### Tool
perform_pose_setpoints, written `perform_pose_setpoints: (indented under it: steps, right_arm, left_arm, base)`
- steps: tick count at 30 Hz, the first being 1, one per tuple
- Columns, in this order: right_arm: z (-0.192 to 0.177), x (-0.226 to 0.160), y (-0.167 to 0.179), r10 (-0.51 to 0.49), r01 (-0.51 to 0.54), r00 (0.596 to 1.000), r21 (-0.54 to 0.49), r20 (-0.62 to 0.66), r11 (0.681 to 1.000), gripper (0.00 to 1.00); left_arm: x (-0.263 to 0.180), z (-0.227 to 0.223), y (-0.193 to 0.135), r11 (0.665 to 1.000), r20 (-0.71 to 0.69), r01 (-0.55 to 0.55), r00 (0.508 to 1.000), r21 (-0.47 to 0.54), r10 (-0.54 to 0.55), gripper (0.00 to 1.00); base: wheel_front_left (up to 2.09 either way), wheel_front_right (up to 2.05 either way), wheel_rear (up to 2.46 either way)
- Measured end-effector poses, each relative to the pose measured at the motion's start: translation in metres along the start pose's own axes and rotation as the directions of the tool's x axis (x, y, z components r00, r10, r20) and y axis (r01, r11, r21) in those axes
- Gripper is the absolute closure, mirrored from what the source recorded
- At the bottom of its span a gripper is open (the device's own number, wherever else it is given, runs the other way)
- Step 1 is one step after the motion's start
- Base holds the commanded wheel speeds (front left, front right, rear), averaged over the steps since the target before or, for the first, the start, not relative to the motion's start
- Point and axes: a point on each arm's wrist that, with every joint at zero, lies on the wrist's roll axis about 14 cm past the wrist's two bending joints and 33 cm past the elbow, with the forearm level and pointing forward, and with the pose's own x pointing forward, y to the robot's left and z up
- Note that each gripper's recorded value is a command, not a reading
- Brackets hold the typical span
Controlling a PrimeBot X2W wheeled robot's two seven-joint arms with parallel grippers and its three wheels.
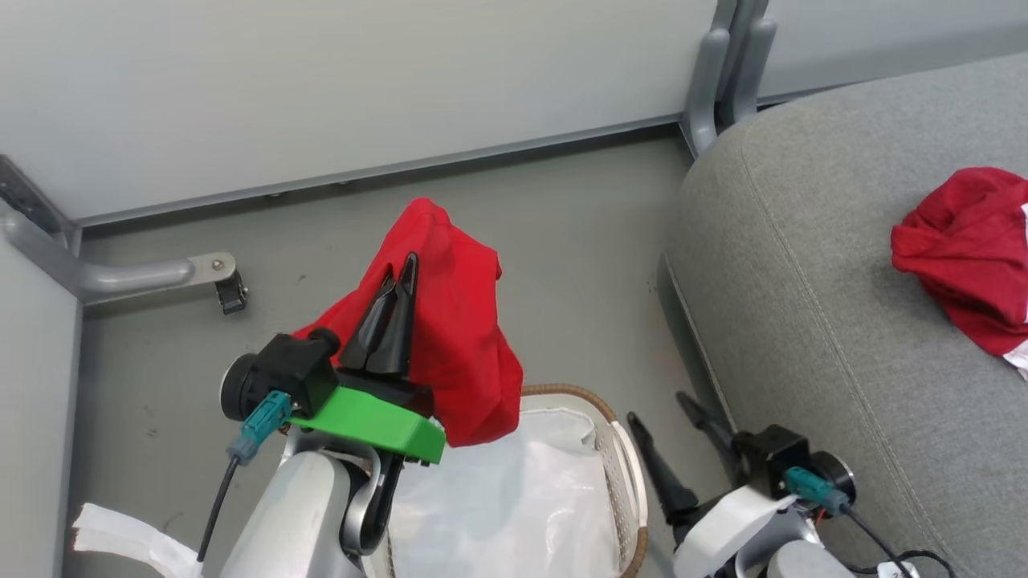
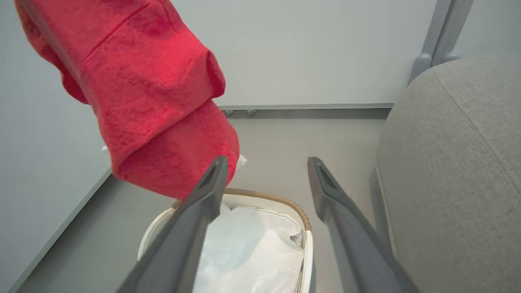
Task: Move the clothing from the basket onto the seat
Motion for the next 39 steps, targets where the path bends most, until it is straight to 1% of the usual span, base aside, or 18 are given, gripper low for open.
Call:
perform_pose_setpoints:
  steps: [3, 5, 7, 9, 11, 14, 15, 18, 19, 20, 23, 26, 27, 28, 31, 34, 38, 39]
  right_arm:
    - [0.005, 0.002, 0.035, 0.107, -0.107, 0.994, -0.024, 0.011, 0.994, 0.0]
    - [0.015, 0.007, 0.058, 0.183, -0.181, 0.983, -0.047, 0.034, 0.982, 0.0]
    - [0.029, 0.015, 0.081, 0.261, -0.256, 0.963, -0.082, 0.066, 0.963, 0.0]
    - [0.045, 0.023, 0.108, 0.35, -0.337, 0.932, -0.135, 0.096, 0.932, 0.0]
    - [0.058, 0.031, 0.125, 0.407, -0.38, 0.906, -0.198, 0.117, 0.903, 0.0]
    - [0.058, 0.043, 0.135, 0.446, -0.408, 0.891, -0.273, 0.091, 0.871, 0.0]
    - [0.051, 0.047, 0.135, 0.451, -0.414, 0.89, -0.3, 0.063, 0.859, 0.0]
    - [0.033, 0.055, 0.133, 0.45, -0.427, 0.893, -0.335, -0.01, 0.84, 0.0]
    - [0.024, 0.055, 0.133, 0.45, -0.437, 0.892, -0.323, -0.036, 0.84, 0.76]
    - [0.018, 0.055, 0.134, 0.451, -0.444, 0.891, -0.309, -0.053, 0.841, 1.0]
    - [0.009, 0.056, 0.141, 0.464, -0.467, 0.883, -0.254, -0.075, 0.847, 1.0]
    - [0.013, 0.056, 0.144, 0.464, -0.464, 0.884, -0.21, -0.055, 0.861, 1.0]
    - [0.019, 0.056, 0.143, 0.457, -0.454, 0.889, -0.189, -0.03, 0.871, 1.0]
    - [0.024, 0.057, 0.141, 0.449, -0.444, 0.893, -0.177, -0.013, 0.878, 1.0]
    - [0.032, 0.052, 0.13, 0.407, -0.4, 0.913, -0.125, 0.03, 0.908, 1.0]
    - [0.034, 0.044, 0.111, 0.342, -0.337, 0.938, -0.081, 0.052, 0.938, 1.0]
    - [0.045, 0.032, 0.076, 0.225, -0.221, 0.969, -0.048, 0.103, 0.974, 1.0]
    - [0.049, 0.027, 0.063, 0.183, -0.18, 0.976, -0.035, 0.119, 0.983, 1.0]
  left_arm:
    - [-0.001, 0.023, -0.01, 1.0, 0.058, 0.023, 0.998, 0.018, -0.024, 1.0]
    - [-0.001, 0.032, -0.014, 0.999, 0.081, 0.033, 0.996, 0.028, -0.035, 1.0]
    - [-0.003, 0.037, -0.018, 0.999, 0.093, 0.044, 0.995, 0.022, -0.046, 1.0]
    - [-0.004, 0.039, -0.024, 0.998, 0.098, 0.062, 0.993, 0.017, -0.063, 1.0]
    - [-0.003, 0.042, -0.031, 0.997, 0.104, 0.083, 0.991, 0.009, -0.083, 1.0]
    - [-0.006, 0.037, -0.043, 0.993, 0.09, 0.116, 0.989, -0.007, -0.115, 1.0]
    - [-0.007, 0.036, -0.047, 0.992, 0.086, 0.126, 0.989, -0.014, -0.124, 1.0]
    - [-0.01, 0.036, -0.054, 0.99, 0.082, 0.141, 0.987, -0.026, -0.138, 1.0]
    - [-0.012, 0.036, -0.055, 0.989, 0.083, 0.141, 0.987, -0.032, -0.138, 1.0]
    - [-0.013, 0.037, -0.056, 0.989, 0.083, 0.143, 0.987, -0.036, -0.14, 1.0]
    - [-0.017, 0.038, -0.053, 0.992, 0.082, 0.122, 0.99, -0.037, -0.119, 1.0]
    - [-0.018, 0.039, -0.047, 0.995, 0.085, 0.099, 0.992, -0.033, -0.096, 1.0]
    - [-0.017, 0.039, -0.046, 0.995, 0.086, 0.093, 0.992, -0.039, -0.089, 0.66]
    - [-0.017, 0.038, -0.045, 0.995, 0.084, 0.089, 0.993, -0.044, -0.085, 0.0]
    - [-0.015, 0.028, -0.043, 0.996, 0.057, 0.083, 0.995, -0.037, -0.08, 0.0]
    - [-0.013, 0.014, -0.044, 0.996, 0.019, 0.089, 0.996, -0.028, -0.088, 0.0]
    - [-0.005, -0.001, -0.056, 0.991, -0.017, 0.132, 0.991, -0.036, -0.133, 0.0]
    - [-0.003, -0.007, -0.061, 0.988, -0.032, 0.149, 0.988, -0.039, -0.151, 0.0]
  base:
    - [0.0, 0.0, 0.0]
    - [0.0, 0.0, 0.0]
    - [0.0, 0.0, 0.0]
    - [0.0, 0.0, 0.0]
    - [0.0, 0.0, 0.0]
    - [0.0, 0.0, 0.0]
    - [0.0, 0.0, 0.0]
    - [0.0, 0.0, 0.0]
    - [0.0, 0.0, 0.0]
    - [0.0, 0.0, 0.0]
    - [0.0, 0.0, 0.0]
    - [0.0, 0.0, 0.0]
    - [0.0, 0.0, 0.0]
    - [0.0, 0.0, 0.0]
    - [0.0, 0.0, 0.0]
    - [0.0, 0.0, 0.0]
    - [0.0, 0.0, 0.0]
    - [0.0, 0.0, 0.0]
